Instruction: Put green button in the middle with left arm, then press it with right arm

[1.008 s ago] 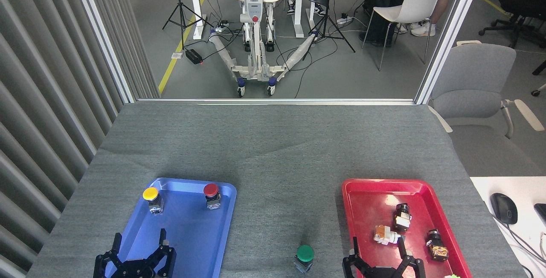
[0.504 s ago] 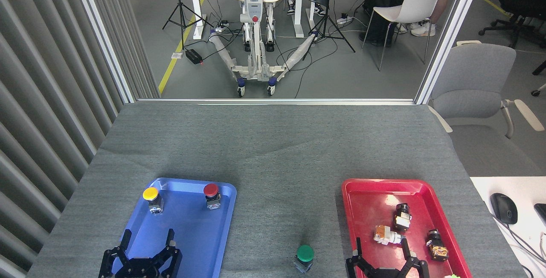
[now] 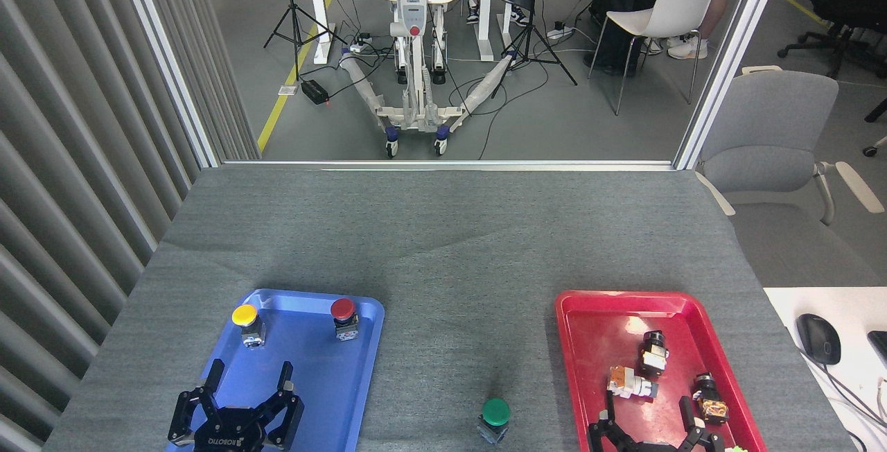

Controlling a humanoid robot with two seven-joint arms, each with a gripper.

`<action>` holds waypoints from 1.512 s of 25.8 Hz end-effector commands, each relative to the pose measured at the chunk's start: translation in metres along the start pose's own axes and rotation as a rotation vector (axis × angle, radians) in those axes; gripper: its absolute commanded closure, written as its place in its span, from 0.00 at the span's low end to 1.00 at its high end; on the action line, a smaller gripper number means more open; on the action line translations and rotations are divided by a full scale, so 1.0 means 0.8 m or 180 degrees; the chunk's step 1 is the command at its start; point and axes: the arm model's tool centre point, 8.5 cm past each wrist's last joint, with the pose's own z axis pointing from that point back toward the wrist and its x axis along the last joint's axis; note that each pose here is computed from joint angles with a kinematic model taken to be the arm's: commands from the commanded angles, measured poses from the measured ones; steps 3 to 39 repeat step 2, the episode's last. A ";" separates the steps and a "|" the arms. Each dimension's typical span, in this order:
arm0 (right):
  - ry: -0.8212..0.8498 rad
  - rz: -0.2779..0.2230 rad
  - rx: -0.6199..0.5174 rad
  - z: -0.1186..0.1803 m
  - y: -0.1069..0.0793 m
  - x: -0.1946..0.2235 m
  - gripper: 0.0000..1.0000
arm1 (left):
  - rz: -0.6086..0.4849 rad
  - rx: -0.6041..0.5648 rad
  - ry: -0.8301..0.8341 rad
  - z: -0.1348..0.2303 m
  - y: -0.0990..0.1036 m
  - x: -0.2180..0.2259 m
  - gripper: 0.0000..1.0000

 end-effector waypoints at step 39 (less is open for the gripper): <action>0.0028 -0.0028 0.0011 0.000 -0.001 -0.006 0.00 | 0.0115 0.0034 -0.0118 0.000 0.005 0.005 0.00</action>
